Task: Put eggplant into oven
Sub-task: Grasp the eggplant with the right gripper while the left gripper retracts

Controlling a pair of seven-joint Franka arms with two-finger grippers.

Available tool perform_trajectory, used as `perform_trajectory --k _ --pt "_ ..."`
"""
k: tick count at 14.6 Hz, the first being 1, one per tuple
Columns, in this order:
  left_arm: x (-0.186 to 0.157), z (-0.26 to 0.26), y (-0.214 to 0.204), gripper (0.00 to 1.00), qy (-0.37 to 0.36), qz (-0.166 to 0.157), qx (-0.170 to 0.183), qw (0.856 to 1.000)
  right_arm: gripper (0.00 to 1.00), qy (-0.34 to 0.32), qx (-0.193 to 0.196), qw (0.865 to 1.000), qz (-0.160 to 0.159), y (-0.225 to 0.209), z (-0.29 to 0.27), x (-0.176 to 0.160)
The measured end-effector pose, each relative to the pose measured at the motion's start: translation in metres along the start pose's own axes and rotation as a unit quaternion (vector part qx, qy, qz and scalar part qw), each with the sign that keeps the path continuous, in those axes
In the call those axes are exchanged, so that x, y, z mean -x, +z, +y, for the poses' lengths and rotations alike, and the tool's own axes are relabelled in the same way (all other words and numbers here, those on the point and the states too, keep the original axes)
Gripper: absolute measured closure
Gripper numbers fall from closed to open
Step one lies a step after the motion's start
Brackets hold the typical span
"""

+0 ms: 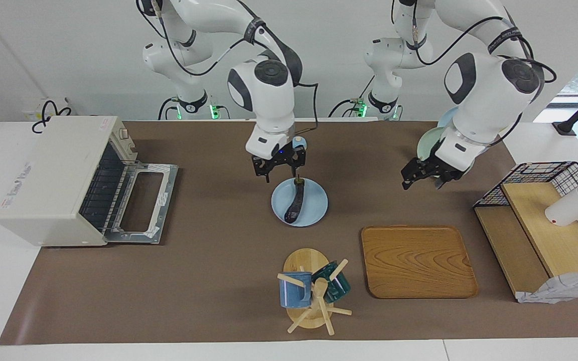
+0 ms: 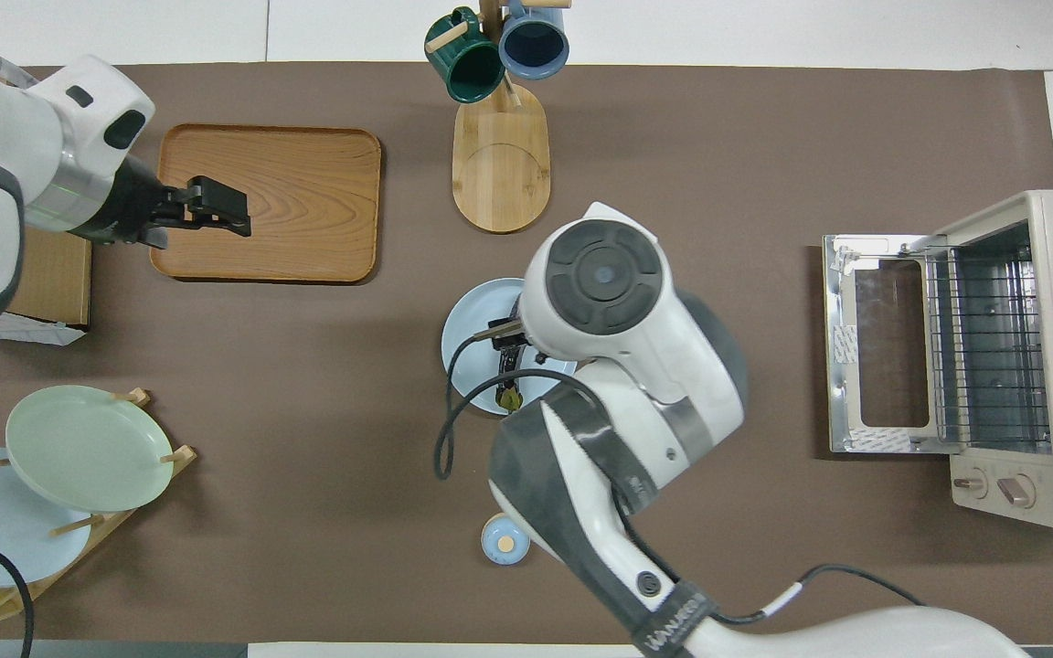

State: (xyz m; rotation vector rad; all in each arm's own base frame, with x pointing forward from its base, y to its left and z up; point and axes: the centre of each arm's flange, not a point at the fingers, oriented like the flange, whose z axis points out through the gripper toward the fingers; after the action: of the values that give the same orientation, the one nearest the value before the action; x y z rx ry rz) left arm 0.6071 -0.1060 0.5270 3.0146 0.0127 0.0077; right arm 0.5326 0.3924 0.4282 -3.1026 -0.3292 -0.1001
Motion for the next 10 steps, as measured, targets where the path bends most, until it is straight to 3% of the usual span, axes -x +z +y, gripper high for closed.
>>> perform_trajectory --k 2,4,10 --pt "0.01 -0.003 -0.014 0.0 0.008 -0.007 -0.02 1.0 0.19 -0.007 0.014 1.0 0.025 0.034 -0.051 -0.013" --pt "0.025 0.0 -0.031 0.0 0.014 -0.019 -0.029 0.999 0.19 -0.011 -0.001 0.999 0.048 0.065 -0.076 -0.023" --pt "0.067 0.001 -0.054 0.0 0.036 -0.047 -0.038 0.997 0.26 -0.045 0.002 0.997 0.058 0.118 -0.133 0.0"
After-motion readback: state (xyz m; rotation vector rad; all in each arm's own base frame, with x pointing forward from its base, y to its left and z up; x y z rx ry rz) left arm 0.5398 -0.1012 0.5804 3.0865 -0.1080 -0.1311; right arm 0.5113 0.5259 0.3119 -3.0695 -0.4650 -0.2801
